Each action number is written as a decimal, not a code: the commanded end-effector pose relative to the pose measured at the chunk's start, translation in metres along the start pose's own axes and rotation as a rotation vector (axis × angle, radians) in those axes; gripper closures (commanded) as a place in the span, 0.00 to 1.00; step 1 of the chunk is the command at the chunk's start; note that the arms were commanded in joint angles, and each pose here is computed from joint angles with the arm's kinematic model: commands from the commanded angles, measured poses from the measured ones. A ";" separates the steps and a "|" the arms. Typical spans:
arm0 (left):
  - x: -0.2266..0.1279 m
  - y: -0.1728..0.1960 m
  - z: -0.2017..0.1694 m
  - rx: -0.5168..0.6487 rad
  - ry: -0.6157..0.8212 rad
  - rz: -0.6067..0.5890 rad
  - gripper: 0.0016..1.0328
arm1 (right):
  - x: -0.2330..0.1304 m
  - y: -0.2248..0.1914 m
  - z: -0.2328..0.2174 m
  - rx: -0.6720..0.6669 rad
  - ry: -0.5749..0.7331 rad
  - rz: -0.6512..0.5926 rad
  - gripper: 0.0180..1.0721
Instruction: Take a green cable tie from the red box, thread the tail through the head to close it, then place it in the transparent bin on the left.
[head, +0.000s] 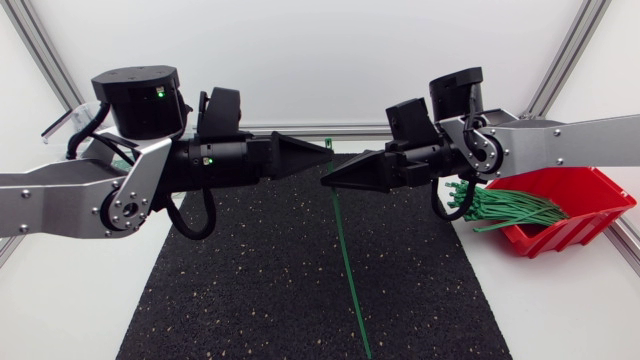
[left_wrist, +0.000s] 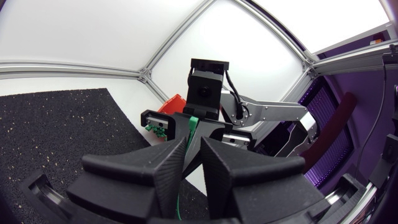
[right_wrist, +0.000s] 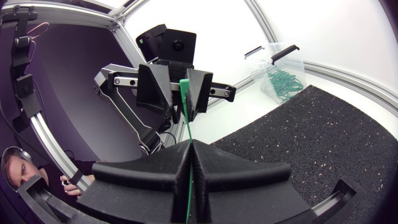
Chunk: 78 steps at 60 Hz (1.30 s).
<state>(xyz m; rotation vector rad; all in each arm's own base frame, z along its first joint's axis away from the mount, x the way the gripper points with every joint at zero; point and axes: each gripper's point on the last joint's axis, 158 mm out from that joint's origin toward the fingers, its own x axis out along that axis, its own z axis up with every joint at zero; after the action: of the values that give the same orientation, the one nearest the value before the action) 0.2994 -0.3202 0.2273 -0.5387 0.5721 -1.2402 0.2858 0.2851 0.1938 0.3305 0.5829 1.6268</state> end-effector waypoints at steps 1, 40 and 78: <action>0.003 0.004 -0.012 -0.009 0.021 -0.005 0.81 | -0.005 0.001 0.007 -0.012 -0.013 -0.016 0.94; 0.004 0.008 -0.007 -0.010 0.016 0.005 0.96 | 0.005 0.009 0.000 0.008 0.006 0.010 0.94; -0.016 0.007 0.026 -0.097 -0.004 0.055 0.96 | -0.033 -0.007 0.021 0.027 -0.068 -0.089 0.17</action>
<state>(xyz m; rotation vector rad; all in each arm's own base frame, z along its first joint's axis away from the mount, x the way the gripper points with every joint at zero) 0.3141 -0.3049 0.2136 -0.5848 0.6865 -1.1482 0.3049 0.2672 0.2034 0.3614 0.5735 1.5442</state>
